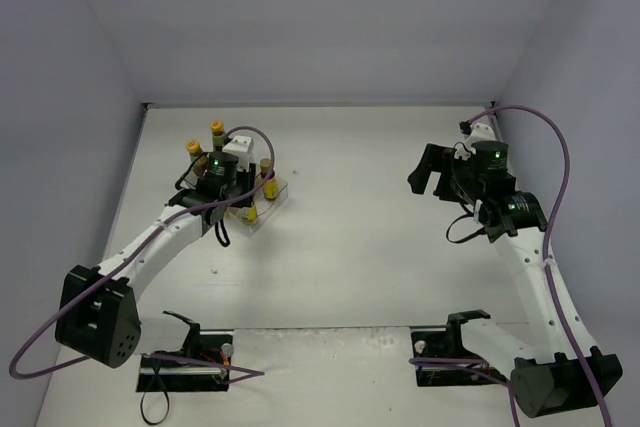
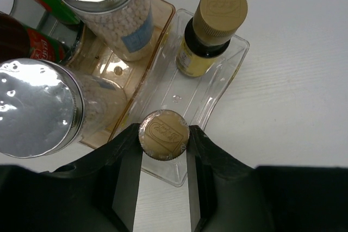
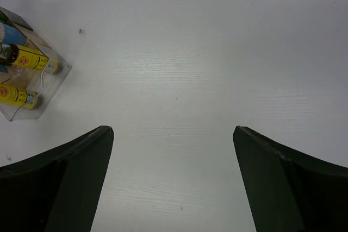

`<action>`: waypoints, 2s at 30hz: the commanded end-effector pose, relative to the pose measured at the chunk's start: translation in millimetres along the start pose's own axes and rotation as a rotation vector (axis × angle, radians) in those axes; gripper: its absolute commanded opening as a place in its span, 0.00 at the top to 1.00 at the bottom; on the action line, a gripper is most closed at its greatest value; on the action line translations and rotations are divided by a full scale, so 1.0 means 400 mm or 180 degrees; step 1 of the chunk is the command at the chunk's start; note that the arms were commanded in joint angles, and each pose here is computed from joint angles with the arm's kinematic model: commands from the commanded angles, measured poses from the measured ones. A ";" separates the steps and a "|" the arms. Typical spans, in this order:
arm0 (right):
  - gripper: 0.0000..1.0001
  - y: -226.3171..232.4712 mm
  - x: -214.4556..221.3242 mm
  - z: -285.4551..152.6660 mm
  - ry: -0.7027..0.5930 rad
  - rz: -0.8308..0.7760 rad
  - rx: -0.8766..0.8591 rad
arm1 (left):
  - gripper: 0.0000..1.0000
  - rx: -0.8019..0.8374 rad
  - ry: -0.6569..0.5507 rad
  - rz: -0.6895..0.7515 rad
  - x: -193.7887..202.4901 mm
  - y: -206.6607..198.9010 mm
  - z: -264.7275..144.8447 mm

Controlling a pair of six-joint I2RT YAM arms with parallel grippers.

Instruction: Organize the condiment bottles

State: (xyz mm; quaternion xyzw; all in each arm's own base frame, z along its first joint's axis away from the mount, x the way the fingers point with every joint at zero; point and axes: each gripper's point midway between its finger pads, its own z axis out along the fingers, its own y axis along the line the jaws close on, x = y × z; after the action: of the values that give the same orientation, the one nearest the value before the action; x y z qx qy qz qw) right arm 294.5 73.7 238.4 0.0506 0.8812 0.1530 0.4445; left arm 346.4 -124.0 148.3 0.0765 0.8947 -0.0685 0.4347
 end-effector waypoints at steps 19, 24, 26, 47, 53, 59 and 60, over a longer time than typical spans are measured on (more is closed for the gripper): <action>0.02 0.020 -0.043 0.001 -0.0247 -0.0042 -0.0151 | 0.30 0.0050 -0.0530 -0.0264 -0.103 -0.005 -0.064; 0.01 0.024 -0.060 -0.004 -0.0312 -0.0064 -0.0155 | 0.29 -0.0028 -0.0646 -0.0280 -0.157 0.009 -0.142; 0.00 0.025 -0.066 -0.007 -0.0337 -0.0093 -0.0156 | 0.29 -0.0075 -0.0639 -0.0263 -0.168 0.018 -0.179; 0.00 0.010 -0.089 -0.110 -0.0625 -0.0217 -0.0010 | 0.29 -0.0594 -0.0628 -0.0534 0.009 0.140 -0.478; 0.00 0.002 -0.073 -0.155 -0.0730 -0.0147 0.0108 | 0.29 -0.0738 -0.0763 -0.0561 0.041 0.171 -0.501; 0.00 0.023 -0.058 -0.207 -0.0797 -0.0124 0.0049 | 0.29 -0.0948 -0.0826 -0.0651 0.078 0.206 -0.522; 0.00 0.025 -0.058 -0.216 -0.0839 -0.0119 0.0047 | 0.29 -0.0959 -0.0820 -0.0654 0.086 0.208 -0.518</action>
State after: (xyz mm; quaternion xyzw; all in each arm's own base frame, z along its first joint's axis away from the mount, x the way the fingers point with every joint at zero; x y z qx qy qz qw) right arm 240.6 64.2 283.5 0.0361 0.8404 0.1345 0.5237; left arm 181.6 -9.8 235.9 -0.0622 0.8477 0.0004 0.5268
